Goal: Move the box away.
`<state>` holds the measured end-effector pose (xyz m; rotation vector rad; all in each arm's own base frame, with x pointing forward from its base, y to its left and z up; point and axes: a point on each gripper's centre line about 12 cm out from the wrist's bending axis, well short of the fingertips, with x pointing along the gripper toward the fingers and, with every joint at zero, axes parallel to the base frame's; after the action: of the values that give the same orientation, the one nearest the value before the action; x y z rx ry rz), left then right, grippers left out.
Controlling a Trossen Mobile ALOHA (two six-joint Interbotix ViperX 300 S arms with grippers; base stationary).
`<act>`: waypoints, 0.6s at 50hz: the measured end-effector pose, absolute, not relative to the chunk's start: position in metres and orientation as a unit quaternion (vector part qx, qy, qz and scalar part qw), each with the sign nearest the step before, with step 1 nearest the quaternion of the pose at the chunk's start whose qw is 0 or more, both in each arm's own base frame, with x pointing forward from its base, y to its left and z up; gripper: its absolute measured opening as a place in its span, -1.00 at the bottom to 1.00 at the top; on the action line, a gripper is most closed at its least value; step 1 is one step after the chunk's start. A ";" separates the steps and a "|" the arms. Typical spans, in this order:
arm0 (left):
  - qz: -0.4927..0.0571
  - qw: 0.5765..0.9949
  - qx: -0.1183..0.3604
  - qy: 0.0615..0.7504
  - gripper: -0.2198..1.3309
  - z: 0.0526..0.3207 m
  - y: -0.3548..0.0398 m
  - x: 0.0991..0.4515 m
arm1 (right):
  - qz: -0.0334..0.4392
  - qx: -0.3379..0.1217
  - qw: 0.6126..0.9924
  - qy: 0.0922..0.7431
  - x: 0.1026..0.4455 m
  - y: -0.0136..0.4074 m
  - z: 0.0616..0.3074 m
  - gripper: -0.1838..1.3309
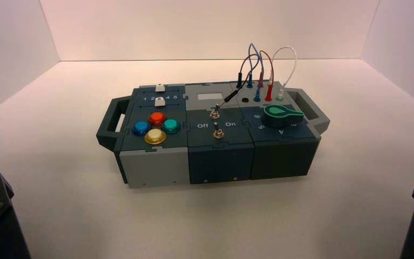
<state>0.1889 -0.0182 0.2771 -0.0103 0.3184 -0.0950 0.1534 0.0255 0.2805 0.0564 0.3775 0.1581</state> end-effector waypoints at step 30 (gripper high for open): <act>-0.267 0.874 0.029 0.405 -0.92 0.261 -0.117 0.167 | 0.148 0.116 0.872 0.451 0.145 0.054 0.268 -0.95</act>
<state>0.1666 -0.1174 0.2614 0.0599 0.8464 -0.5573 0.1447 0.0540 0.2681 0.2419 0.9429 0.3086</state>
